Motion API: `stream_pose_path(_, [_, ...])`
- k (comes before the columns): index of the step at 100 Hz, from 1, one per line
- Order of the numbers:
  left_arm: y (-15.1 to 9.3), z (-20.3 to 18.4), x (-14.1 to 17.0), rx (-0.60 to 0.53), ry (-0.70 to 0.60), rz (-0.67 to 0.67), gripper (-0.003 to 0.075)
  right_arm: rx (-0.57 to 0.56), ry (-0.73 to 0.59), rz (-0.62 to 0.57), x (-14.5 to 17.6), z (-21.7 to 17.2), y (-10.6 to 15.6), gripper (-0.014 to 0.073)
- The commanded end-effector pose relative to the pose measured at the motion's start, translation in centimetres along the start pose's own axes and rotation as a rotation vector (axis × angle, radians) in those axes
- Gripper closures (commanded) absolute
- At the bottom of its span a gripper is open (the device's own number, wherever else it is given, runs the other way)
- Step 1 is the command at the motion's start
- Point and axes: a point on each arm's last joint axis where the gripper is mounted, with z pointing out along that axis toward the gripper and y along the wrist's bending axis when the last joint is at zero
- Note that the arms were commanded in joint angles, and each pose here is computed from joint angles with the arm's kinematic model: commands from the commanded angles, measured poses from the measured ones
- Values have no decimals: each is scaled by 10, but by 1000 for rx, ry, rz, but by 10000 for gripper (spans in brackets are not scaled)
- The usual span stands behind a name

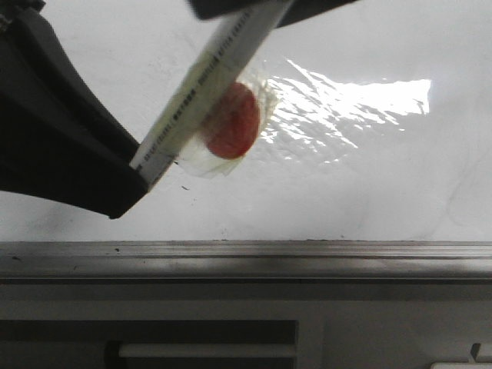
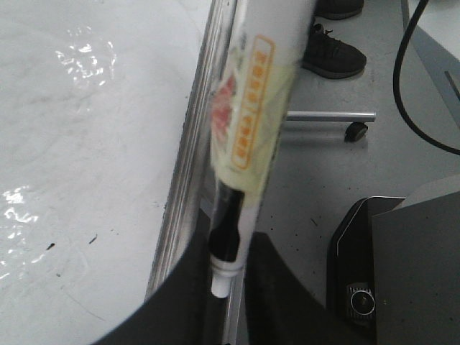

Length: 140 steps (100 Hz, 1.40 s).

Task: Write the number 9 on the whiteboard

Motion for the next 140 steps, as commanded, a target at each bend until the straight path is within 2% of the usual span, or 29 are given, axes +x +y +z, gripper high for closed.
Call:
stream_pose_path(1, [4,-10,-13,-46,-67,-4,741,38,-76,7,-19,4,-4,124])
stream_pose_path(18, [4,-10,-13,-46,-67,-4,741,33,-50,32,-18,19,-8,125])
stream_pose_path(25, [4,-10,-13,-46,-67,-4,741,20,-31,38,-16,23,-9,156])
stream_pose_path(46, [4,-10,-13,-46,-67,-4,741,11,0,52,-11,31,-11,436])
stream_pose_path(58, [4,-10,-13,-46,-67,-4,741,-9,21,46,-9,34,-10,664])
stream_pose_path(77, [4,-10,-15,-41,-83,-33,736,-41,37,49,-8,34,-8,653])
stream_pose_path(82, [4,-12,-16,-41,-101,-58,704,-53,41,56,-11,33,-7,653])
stream_pose_path(89, [3,-15,-18,-44,-125,-99,601,-64,84,44,-16,29,-6,653])
stream_pose_path(101, [-1,-30,-22,-64,-173,-179,342,1,243,3,-28,16,-13,653])
stream_pose_path(109, [-6,-43,-25,-83,-214,-203,249,67,353,-2,-42,1,-19,653])
stream_pose_path(117, [-12,-57,-26,-104,-255,-206,255,154,409,23,-61,-17,-24,653])
stream_pose_path(126, [-20,-71,-21,-148,-305,-205,309,246,438,78,-77,-35,-27,652])
stream_pose_path(133, [-24,-81,-13,-214,-358,-252,363,320,389,97,-89,-46,-28,646])
stream_pose_path(140, [-27,-89,-2,-304,-425,-339,416,368,296,31,-96,-53,-25,631])
